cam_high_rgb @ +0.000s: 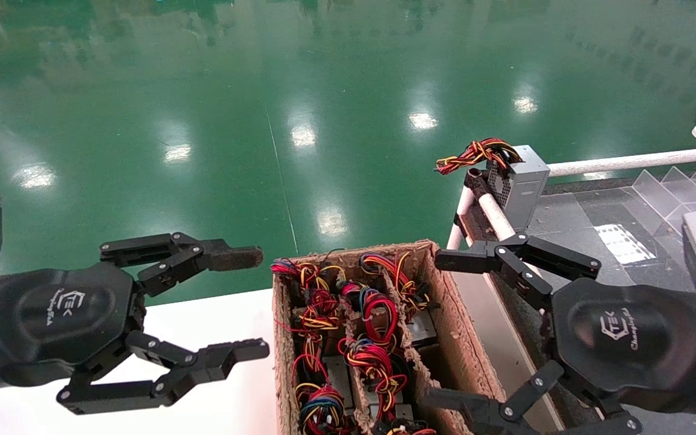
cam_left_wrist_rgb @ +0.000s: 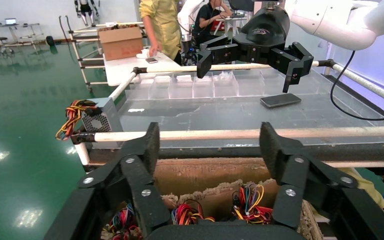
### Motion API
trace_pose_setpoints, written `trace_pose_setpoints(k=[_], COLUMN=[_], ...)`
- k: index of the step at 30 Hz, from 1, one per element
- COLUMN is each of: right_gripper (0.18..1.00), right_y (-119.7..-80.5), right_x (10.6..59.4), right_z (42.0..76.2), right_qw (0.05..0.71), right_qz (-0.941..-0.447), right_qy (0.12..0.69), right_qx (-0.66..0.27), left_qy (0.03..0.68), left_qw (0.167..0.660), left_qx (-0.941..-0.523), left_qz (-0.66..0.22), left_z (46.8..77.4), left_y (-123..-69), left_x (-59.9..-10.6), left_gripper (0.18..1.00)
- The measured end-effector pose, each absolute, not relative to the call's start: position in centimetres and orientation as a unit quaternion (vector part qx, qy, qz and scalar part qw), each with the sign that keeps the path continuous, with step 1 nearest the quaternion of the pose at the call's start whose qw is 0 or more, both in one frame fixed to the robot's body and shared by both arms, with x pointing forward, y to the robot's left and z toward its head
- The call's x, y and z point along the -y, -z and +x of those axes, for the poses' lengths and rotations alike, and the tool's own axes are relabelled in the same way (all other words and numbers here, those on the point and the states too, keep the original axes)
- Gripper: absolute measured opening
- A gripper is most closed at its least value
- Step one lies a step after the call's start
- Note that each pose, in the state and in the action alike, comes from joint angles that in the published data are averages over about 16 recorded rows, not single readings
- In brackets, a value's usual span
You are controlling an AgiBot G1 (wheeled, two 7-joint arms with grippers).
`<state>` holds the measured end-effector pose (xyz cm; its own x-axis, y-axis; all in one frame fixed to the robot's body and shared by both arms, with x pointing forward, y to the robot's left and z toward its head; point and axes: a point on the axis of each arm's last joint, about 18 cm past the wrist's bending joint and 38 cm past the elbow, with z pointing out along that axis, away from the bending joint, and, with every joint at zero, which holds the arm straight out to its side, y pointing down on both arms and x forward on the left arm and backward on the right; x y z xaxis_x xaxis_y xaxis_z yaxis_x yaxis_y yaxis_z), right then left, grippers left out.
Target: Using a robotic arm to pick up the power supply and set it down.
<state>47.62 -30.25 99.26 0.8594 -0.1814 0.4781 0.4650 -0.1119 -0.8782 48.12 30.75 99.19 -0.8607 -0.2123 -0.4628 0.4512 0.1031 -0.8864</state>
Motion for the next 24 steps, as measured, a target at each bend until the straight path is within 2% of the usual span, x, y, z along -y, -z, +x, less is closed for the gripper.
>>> trace_pose_setpoints(k=[8, 18, 24], right_gripper=[1.001, 1.001, 1.001], right_y=[-99.26, -99.26, -99.26], right_x=[30.25, 30.25, 30.25], right_z=[47.62, 47.62, 47.62], right_qw=[0.659, 0.659, 0.659], right_qz=[-0.704, -0.704, -0.704], right_qy=[0.245, 0.245, 0.245], right_qx=[0.101, 0.101, 0.101], left_qy=[0.664, 0.664, 0.664], left_qw=[0.250, 0.250, 0.250], left_qx=[-0.699, -0.699, -0.699], left_qz=[0.085, 0.085, 0.085], left_z=[48.12, 48.12, 48.12], left_y=[-99.19, -99.19, -99.19], left_x=[-30.75, -30.75, -30.75], left_gripper=[0.645, 0.404, 0.303])
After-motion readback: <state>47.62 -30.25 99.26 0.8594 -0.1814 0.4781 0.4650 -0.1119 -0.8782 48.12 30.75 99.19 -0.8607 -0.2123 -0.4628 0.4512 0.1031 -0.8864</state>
